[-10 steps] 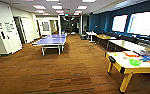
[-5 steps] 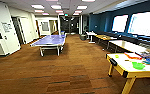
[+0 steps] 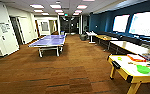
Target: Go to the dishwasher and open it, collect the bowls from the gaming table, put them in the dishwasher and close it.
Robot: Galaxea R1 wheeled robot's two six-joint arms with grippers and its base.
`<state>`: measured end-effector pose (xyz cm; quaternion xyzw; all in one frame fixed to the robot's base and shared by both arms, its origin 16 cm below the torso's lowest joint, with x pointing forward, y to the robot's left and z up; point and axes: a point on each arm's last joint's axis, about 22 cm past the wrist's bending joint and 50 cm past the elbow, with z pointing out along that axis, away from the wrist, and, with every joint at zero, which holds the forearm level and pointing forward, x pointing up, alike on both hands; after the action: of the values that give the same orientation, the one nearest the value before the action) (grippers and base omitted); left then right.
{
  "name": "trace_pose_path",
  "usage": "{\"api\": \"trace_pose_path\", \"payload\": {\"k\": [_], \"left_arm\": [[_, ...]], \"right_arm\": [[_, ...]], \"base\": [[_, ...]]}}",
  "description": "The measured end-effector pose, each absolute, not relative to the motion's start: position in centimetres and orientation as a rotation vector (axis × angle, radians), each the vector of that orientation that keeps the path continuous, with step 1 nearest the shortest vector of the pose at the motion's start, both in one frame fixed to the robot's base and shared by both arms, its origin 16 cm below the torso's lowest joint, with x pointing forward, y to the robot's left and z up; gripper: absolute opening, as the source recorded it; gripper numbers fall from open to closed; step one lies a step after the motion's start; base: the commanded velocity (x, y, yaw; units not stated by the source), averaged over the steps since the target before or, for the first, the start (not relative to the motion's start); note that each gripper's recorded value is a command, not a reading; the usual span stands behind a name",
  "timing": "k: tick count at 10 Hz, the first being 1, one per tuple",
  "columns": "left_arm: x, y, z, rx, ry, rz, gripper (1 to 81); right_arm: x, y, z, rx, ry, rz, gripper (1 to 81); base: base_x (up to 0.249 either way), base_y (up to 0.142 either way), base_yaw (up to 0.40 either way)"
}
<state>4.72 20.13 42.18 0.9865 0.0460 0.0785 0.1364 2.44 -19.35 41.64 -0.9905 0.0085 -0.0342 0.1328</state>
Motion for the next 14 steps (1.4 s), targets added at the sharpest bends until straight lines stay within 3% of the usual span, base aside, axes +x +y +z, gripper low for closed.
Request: {"api": "trace_pose_path", "payload": {"k": [4,14], "left_arm": [[5.4,20.1,42.2,2.854,0.133,0.238,81.1],[5.5,20.1,42.2,2.855,0.132,0.238,81.1]], "right_arm": [[2.9,-19.2,41.7,-2.871,0.024,-0.104,81.1],[2.7,-19.2,41.6,-2.871,0.025,-0.1,81.1]], "base": [[0.184,0.0,0.0],[0.008,0.0,0.011]]}}
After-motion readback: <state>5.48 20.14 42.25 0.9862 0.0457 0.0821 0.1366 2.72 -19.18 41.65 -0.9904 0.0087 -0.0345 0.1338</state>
